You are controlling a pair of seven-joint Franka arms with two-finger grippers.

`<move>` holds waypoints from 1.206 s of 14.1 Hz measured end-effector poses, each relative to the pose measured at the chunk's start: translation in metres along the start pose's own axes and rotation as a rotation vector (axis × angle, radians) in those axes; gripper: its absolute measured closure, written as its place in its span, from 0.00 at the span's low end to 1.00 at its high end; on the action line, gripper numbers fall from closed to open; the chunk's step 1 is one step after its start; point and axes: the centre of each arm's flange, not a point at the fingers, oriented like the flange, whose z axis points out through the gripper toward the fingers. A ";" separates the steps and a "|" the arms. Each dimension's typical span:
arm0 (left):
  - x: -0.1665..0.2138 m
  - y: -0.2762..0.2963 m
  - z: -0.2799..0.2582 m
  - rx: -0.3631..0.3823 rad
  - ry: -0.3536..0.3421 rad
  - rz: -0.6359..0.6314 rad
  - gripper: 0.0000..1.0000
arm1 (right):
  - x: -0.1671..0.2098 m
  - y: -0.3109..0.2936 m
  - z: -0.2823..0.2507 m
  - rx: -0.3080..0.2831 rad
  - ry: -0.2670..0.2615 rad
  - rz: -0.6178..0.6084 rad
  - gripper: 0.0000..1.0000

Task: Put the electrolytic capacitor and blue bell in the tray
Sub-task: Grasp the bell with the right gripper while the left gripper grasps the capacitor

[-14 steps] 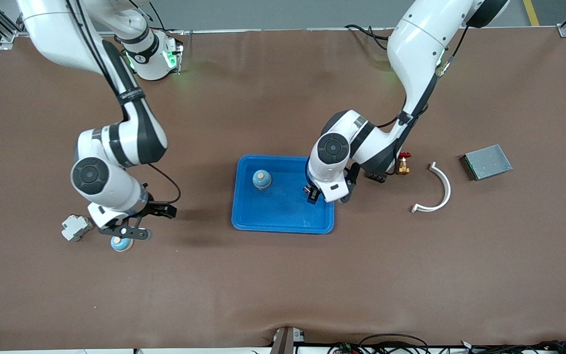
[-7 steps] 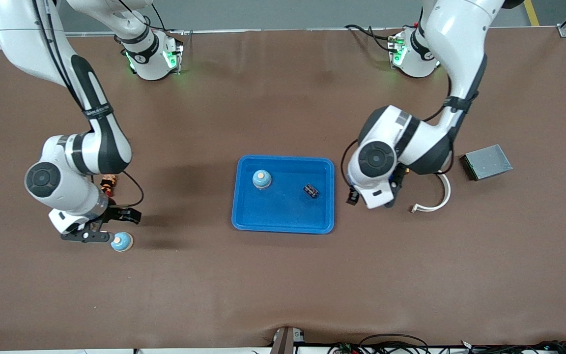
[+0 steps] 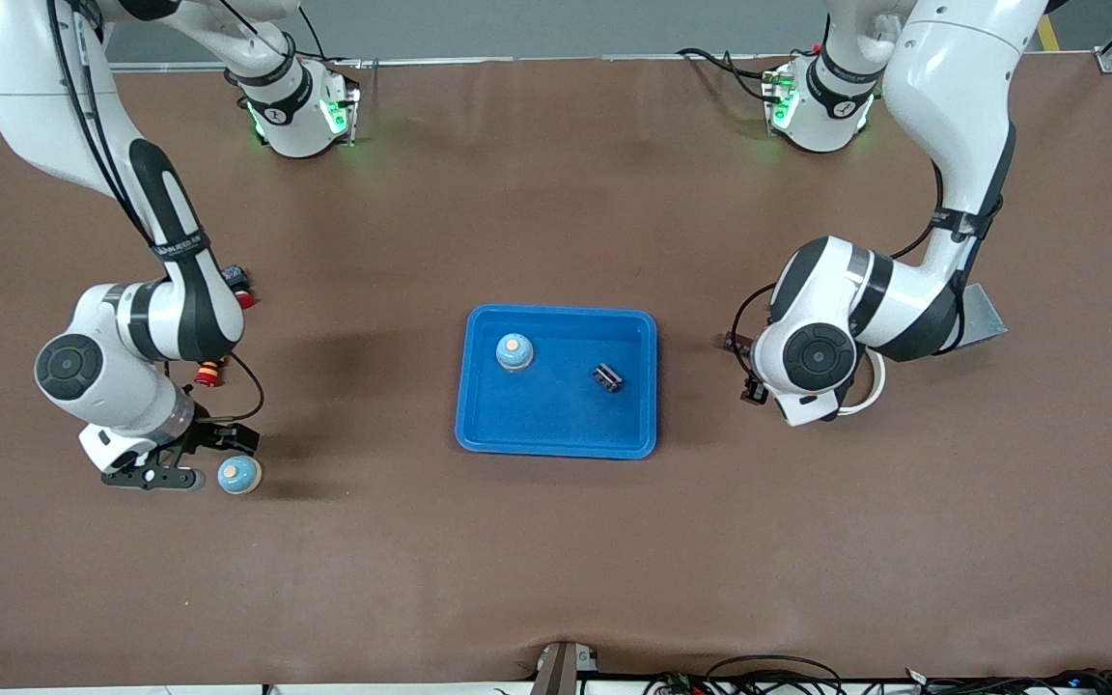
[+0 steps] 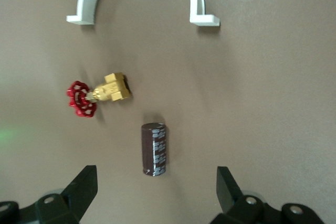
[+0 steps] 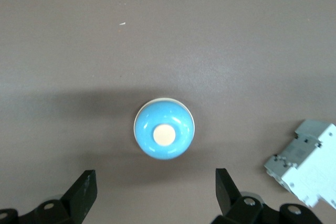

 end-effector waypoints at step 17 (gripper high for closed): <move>-0.020 -0.020 0.104 -0.092 -0.001 0.049 0.15 | 0.012 0.001 0.063 0.001 0.047 0.002 0.00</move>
